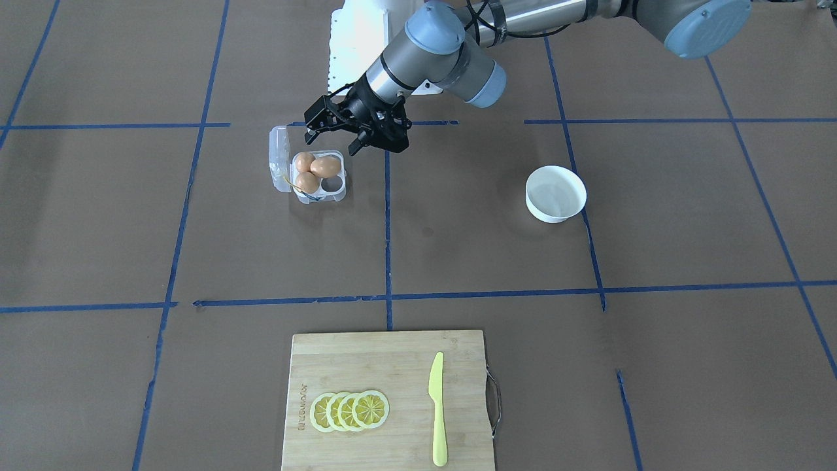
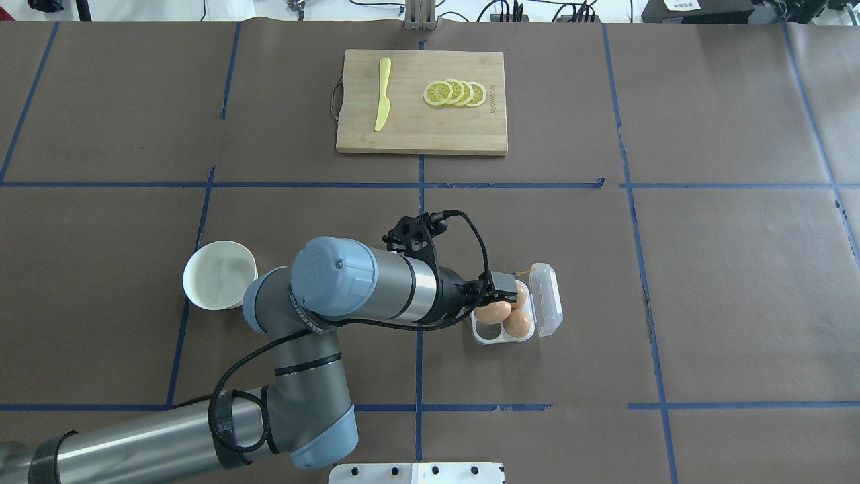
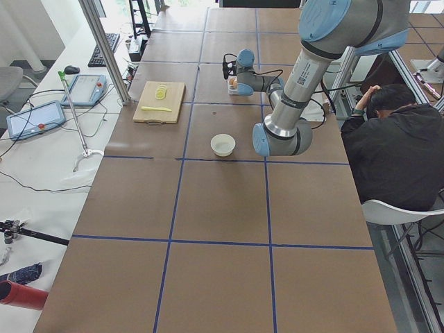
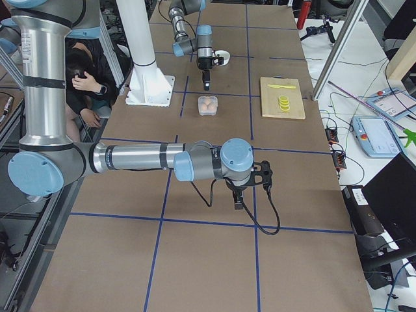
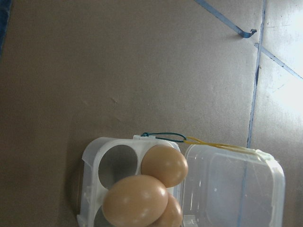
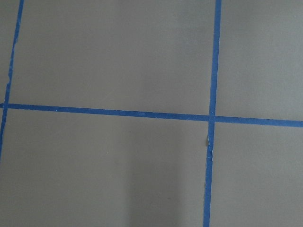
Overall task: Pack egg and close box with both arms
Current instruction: 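Withdraw the left arm away from the carton while the right arm approaches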
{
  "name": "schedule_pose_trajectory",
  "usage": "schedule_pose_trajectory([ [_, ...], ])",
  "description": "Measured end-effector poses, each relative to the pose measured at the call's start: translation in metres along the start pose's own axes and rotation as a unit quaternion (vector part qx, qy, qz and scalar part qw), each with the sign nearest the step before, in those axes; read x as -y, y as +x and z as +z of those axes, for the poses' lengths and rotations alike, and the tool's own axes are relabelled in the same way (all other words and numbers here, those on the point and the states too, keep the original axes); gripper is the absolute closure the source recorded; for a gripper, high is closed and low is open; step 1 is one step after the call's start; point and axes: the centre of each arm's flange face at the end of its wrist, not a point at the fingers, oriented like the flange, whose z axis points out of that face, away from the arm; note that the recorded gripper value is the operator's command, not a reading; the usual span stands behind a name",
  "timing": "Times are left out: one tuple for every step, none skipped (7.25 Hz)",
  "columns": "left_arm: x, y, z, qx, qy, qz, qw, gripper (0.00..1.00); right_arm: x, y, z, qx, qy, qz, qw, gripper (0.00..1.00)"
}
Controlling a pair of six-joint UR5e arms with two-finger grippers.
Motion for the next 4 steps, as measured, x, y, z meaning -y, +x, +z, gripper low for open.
schedule_pose_trajectory([
  [0.019, 0.005, -0.019, 0.012, -0.002, 0.001, 0.9999, 0.00, 0.001, -0.009, -0.001, 0.005, 0.002, 0.016, 0.9999, 0.00],
  [0.037, 0.005, -0.036, 0.028, 0.001, 0.007, 0.9996, 0.00, 0.003, -0.027, 0.001, 0.009, 0.000, 0.026, 0.9996, 0.00],
  [0.058, 0.000, -0.057, 0.046, 0.005, 0.016, 0.9988, 0.00, 0.005, -0.054, 0.007, 0.013, -0.001, 0.033, 0.9994, 0.00],
  [0.080, -0.008, -0.082, 0.065, 0.010, 0.025, 0.9976, 0.00, 0.007, -0.084, 0.016, 0.022, 0.003, 0.040, 0.9990, 0.01],
])
